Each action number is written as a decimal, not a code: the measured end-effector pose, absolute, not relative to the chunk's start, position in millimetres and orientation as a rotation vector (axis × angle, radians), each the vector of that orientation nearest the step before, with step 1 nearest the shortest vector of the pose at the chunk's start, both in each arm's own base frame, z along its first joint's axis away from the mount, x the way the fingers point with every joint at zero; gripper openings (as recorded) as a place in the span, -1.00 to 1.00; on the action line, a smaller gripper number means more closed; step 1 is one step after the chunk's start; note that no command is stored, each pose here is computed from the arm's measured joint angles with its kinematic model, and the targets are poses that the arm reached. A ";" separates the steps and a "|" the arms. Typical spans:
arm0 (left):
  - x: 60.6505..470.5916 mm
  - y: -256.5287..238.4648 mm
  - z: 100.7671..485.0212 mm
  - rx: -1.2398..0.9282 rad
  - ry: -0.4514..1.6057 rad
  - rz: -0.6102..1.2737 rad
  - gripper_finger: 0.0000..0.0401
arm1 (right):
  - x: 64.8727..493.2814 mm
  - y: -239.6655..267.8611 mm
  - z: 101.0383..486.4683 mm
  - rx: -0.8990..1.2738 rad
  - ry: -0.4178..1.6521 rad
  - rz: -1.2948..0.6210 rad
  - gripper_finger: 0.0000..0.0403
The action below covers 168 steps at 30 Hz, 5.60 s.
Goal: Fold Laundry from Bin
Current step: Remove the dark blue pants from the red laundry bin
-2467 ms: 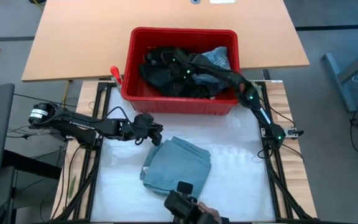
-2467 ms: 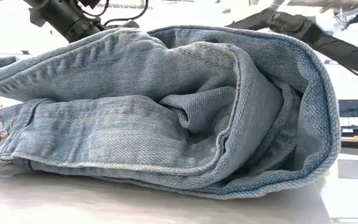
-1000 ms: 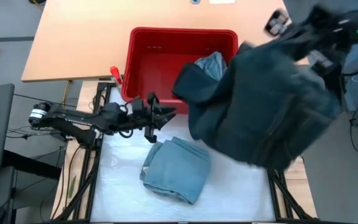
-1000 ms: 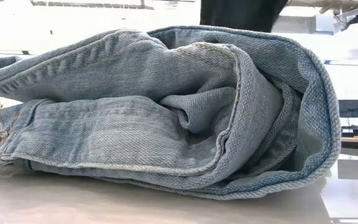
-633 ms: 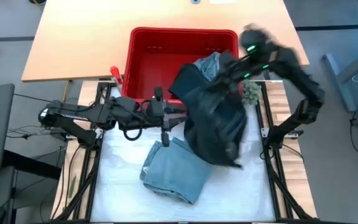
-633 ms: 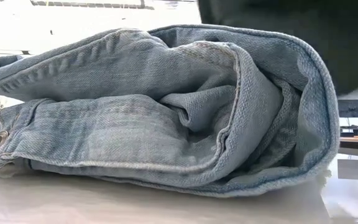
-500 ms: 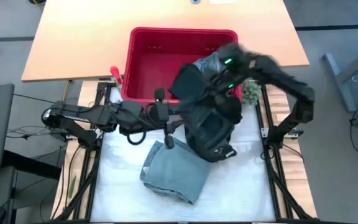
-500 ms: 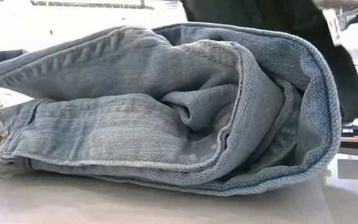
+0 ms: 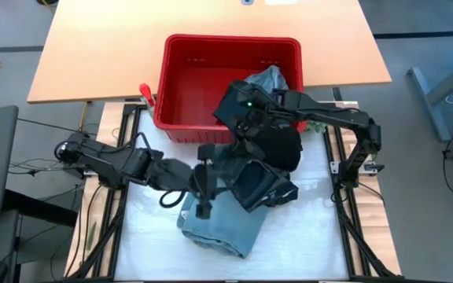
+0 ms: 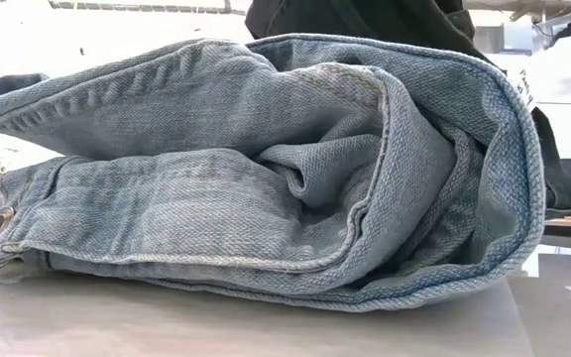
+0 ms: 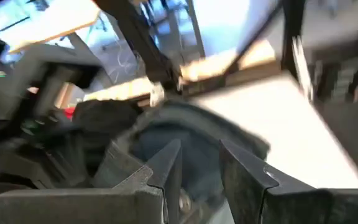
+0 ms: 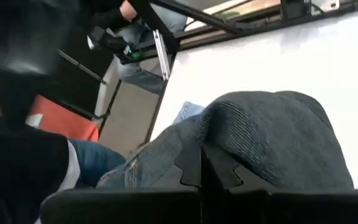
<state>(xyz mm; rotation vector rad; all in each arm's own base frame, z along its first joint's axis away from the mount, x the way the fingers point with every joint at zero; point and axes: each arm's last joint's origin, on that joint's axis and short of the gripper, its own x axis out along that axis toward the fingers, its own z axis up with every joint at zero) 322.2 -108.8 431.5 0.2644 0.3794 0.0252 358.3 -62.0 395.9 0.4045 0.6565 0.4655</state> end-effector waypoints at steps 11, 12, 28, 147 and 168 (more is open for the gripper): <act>307.4 -112.8 409.2 0.586 0.627 0.046 -0.40 | 358.6 -62.2 401.5 0.506 0.644 0.427 -0.88; 308.0 -112.6 407.1 0.624 0.644 0.037 -0.35 | 357.9 -62.0 402.0 0.507 0.645 0.427 -0.88; 337.8 -102.5 376.4 0.972 0.760 0.205 0.15 | 357.7 -61.2 404.1 0.499 0.631 0.423 -0.88; 229.1 -79.7 351.0 0.029 0.766 -0.079 -0.99 | 219.9 162.3 181.2 -0.238 0.690 0.053 -0.18; 244.6 -61.0 467.3 0.123 -0.103 0.383 -0.99 | 215.7 113.8 387.9 -0.213 0.321 -0.082 -0.85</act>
